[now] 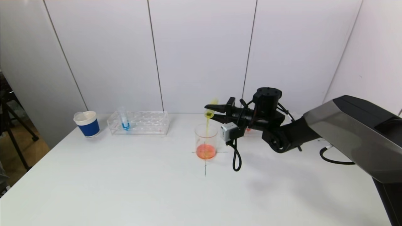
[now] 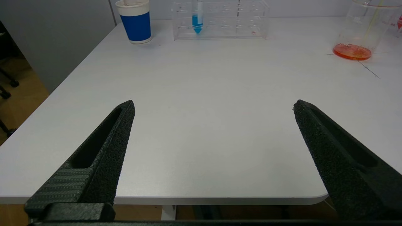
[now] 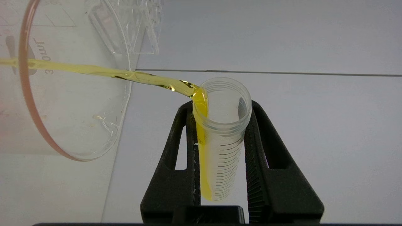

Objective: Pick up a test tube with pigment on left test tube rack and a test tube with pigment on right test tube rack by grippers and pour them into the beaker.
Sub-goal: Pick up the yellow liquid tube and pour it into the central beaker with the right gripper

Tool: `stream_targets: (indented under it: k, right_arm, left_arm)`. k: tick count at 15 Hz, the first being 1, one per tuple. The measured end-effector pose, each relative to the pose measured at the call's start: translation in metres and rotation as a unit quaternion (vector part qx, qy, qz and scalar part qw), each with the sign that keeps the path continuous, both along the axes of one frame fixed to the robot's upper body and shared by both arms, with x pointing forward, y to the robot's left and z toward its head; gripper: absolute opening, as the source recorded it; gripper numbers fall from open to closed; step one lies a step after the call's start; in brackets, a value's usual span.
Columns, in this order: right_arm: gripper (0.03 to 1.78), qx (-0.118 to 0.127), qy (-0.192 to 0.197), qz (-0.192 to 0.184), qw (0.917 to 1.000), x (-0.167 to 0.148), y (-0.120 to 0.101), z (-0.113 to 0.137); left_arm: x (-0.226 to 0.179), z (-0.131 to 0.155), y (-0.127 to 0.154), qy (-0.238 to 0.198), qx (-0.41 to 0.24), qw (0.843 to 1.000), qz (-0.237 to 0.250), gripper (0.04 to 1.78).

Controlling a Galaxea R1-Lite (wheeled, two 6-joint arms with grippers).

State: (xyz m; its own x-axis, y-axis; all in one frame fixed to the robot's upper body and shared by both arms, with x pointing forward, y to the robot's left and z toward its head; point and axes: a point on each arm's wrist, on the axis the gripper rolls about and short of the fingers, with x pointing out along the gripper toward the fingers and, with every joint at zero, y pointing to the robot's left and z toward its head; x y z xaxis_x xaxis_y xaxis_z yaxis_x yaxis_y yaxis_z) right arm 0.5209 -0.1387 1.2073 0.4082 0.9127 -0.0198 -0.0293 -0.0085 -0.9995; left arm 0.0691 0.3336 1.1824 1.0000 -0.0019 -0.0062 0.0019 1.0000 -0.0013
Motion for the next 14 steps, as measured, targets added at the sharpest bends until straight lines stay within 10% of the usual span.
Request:
stream_targets:
  k: [14]
  right_arm:
    - [0.47, -0.041, -0.079, -0.015, 0.9959, 0.003, 0.003, 0.014]
  left_arm:
    - [0.0, 0.0, 0.0, 0.0, 0.0, 1.0, 0.0, 1.76]
